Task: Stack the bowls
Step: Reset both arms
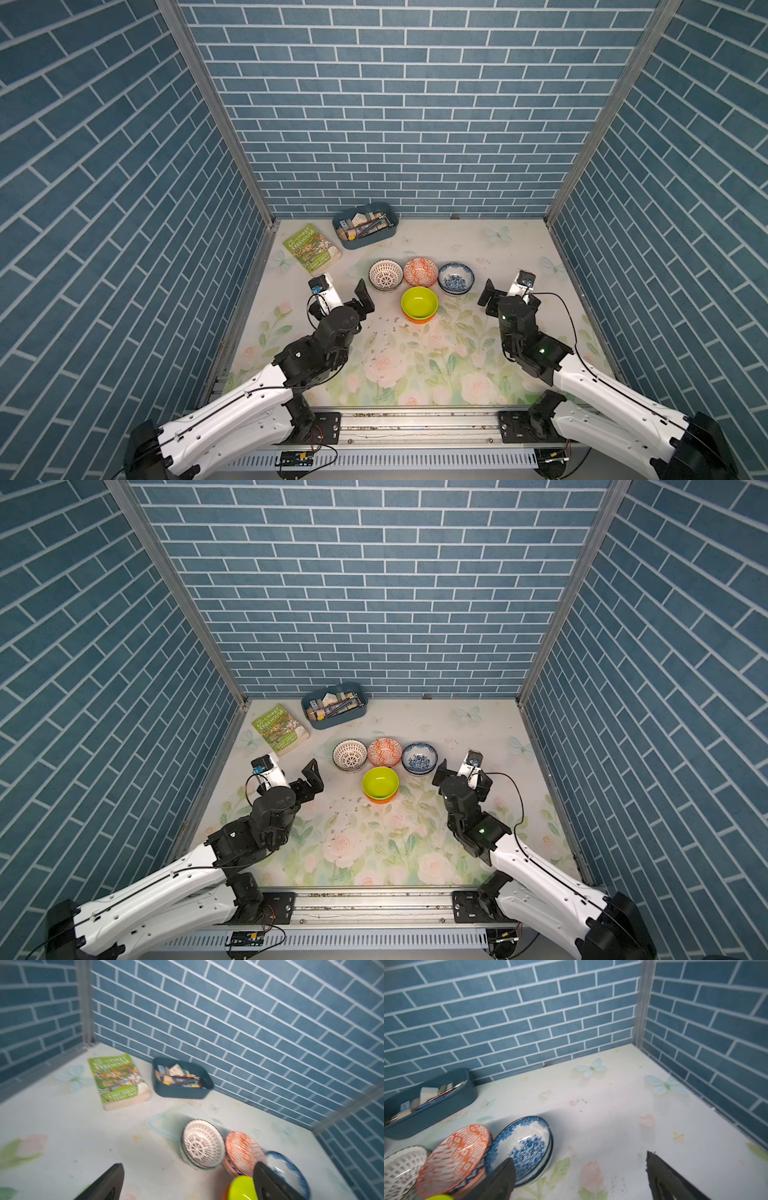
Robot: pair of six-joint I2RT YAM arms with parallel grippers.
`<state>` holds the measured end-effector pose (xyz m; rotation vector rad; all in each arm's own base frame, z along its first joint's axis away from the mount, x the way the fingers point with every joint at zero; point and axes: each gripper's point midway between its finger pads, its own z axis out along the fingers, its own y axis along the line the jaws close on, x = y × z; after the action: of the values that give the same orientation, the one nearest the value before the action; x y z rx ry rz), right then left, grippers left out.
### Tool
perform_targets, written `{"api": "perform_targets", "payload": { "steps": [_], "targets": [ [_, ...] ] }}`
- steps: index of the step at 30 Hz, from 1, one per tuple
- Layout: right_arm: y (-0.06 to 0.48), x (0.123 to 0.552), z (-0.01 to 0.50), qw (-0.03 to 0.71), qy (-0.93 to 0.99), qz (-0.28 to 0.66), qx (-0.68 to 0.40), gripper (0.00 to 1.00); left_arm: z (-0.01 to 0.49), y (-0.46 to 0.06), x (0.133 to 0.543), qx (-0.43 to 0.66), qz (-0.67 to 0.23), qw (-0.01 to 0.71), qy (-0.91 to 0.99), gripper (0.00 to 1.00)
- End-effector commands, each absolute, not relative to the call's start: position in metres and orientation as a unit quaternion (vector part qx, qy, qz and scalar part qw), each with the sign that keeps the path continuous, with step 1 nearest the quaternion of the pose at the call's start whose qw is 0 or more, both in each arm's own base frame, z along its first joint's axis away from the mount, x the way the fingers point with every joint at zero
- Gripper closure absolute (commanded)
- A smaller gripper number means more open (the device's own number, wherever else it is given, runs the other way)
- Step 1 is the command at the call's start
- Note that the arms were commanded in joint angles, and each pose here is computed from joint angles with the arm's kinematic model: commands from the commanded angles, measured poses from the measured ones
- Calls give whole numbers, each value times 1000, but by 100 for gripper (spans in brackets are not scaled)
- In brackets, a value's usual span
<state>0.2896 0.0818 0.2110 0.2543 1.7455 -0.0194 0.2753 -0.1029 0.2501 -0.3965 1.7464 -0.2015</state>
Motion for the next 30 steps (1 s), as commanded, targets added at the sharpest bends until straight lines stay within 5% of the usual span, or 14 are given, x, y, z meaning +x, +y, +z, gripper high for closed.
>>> {"api": "perform_targets", "payload": {
  "steps": [1,18,30],
  "targets": [
    [43,282,250,705,687,-93,152,0,259,-66,291,-180,-1,643,744,0],
    [6,291,188,701,691,-150,94,0,187,20,321,-170,158,636,736,0],
    [-2,299,164,703,694,-139,65,0,173,50,314,-197,160,691,677,0]
  ]
}}
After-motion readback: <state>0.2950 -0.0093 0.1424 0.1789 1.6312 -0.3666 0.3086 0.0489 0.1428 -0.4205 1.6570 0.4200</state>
